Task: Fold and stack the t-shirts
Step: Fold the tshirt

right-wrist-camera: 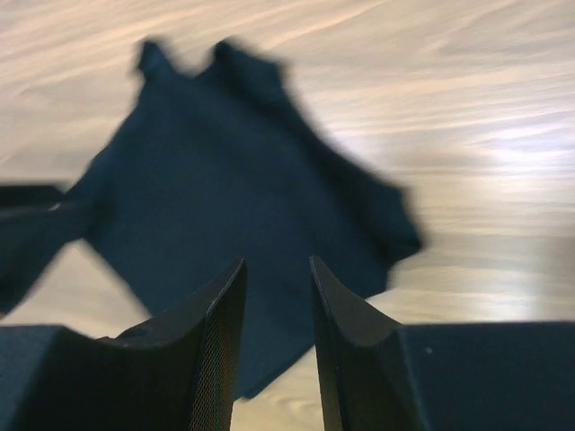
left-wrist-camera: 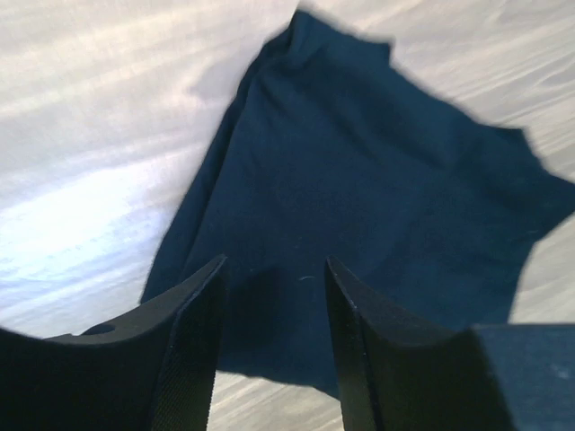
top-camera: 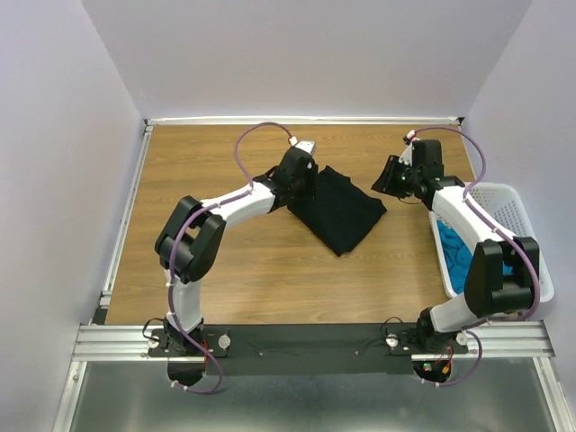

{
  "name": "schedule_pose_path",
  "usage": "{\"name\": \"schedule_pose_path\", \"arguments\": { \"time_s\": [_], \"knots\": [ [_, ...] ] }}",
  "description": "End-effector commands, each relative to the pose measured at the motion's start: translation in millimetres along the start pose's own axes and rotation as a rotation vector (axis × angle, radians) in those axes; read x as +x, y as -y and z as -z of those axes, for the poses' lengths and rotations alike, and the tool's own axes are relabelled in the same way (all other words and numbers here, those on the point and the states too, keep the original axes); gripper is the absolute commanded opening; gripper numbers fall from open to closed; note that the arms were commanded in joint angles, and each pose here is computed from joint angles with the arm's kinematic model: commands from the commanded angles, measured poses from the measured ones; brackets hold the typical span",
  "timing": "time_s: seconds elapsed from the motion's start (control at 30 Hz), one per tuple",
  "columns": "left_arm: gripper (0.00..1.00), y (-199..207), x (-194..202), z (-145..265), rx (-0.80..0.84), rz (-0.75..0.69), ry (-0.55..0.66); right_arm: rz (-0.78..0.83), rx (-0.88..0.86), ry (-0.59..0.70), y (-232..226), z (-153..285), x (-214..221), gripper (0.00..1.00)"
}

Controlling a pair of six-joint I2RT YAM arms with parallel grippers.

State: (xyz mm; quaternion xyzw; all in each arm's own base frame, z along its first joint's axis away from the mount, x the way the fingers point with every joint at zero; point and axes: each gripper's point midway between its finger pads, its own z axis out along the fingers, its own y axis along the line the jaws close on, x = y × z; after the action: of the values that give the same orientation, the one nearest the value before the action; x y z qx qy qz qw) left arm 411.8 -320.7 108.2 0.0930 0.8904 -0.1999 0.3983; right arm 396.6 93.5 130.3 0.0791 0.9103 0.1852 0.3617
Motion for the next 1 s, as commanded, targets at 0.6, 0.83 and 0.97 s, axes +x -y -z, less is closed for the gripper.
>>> {"name": "schedule_pose_path", "arguments": {
  "time_s": [0.6,0.83,0.97],
  "knots": [
    [0.56,-9.5,95.2,88.6,0.004,0.312,-0.099,-0.019,-0.369,-0.208,-87.7,-21.3,67.2,0.43],
    [0.50,-0.5,18.5,87.2,0.042,0.288,0.039,-0.036,-0.376,-0.226,-87.3,-36.7,68.7,0.41],
    [0.37,-2.7,24.5,55.2,0.063,0.260,-0.025,-0.048,-0.364,-0.249,-76.2,-44.8,77.8,0.38]
  ]
}}
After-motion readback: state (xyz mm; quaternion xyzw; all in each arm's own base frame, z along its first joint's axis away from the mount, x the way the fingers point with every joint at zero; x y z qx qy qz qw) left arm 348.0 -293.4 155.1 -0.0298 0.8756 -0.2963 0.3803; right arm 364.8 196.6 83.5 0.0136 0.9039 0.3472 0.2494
